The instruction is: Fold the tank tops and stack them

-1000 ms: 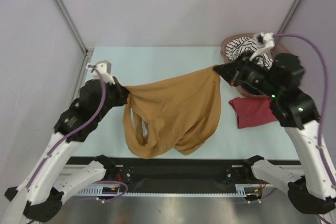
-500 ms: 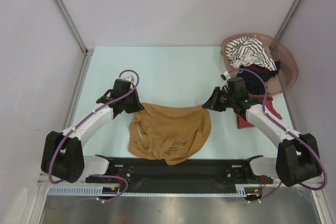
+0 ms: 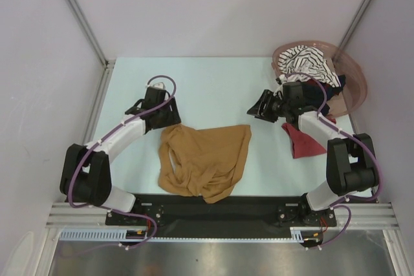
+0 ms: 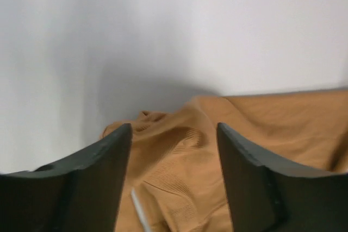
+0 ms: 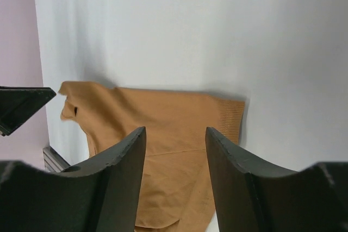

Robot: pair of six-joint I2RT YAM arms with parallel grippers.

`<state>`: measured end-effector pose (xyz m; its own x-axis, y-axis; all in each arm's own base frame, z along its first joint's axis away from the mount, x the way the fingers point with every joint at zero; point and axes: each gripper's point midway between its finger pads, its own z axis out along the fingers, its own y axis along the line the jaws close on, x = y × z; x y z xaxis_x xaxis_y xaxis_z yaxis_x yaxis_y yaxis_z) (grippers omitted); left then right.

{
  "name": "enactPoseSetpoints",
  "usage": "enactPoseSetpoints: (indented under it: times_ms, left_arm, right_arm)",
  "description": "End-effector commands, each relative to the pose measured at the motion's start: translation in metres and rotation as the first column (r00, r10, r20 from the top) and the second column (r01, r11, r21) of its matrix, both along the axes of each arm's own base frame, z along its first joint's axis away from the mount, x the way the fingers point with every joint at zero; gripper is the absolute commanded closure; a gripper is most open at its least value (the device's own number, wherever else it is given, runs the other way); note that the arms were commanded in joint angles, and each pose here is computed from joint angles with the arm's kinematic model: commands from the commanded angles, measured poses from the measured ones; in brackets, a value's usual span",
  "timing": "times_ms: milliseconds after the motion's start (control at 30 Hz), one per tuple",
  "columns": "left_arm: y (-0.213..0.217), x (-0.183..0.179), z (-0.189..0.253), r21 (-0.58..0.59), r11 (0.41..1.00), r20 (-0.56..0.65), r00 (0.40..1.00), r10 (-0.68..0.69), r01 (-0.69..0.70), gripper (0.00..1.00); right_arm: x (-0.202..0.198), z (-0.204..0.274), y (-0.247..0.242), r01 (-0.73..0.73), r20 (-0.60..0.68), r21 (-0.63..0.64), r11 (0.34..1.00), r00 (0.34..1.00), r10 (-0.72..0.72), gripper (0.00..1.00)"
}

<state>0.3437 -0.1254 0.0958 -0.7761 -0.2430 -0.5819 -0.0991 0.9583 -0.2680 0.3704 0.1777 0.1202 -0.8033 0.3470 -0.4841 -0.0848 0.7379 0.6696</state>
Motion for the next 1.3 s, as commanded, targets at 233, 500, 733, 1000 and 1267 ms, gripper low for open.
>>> enactPoseSetpoints:
  times_ms: [233, 500, 733, 1000, 1267]
  left_arm:
    - [0.019, -0.003, 0.042, 0.022, 0.997, 0.128, 0.989, 0.071, -0.074, 0.14]
    - [-0.006, -0.033, 0.057, -0.053, 0.999, 0.201, 0.98, 0.0, 0.01, 0.14]
    - [-0.009, -0.056, 0.06, -0.08, 0.996, 0.223, 0.974, -0.029, 0.048, 0.14]
    - [-0.011, -0.069, 0.059, -0.091, 0.993, 0.217, 0.974, -0.059, 0.08, 0.14]
    - [-0.05, -0.094, 0.031, -0.127, 0.972, 0.135, 0.975, -0.179, 0.196, 0.18]
  right_arm:
    - [-0.022, -0.027, -0.006, -0.048, -0.018, -0.028, 0.998, 0.999, 0.048, 0.48]
    - [-0.026, -0.057, -0.001, -0.068, -0.071, 0.004, 0.998, 0.995, 0.068, 0.51]
    - [-0.021, -0.075, 0.005, -0.066, -0.121, 0.032, 0.997, 0.99, 0.07, 0.51]
    - [-0.024, -0.067, 0.0, -0.054, -0.097, 0.056, 0.997, 0.994, 0.059, 0.91]
    - [-0.031, -0.042, -0.046, 0.078, -0.014, -0.002, 0.997, 0.997, -0.078, 1.0]
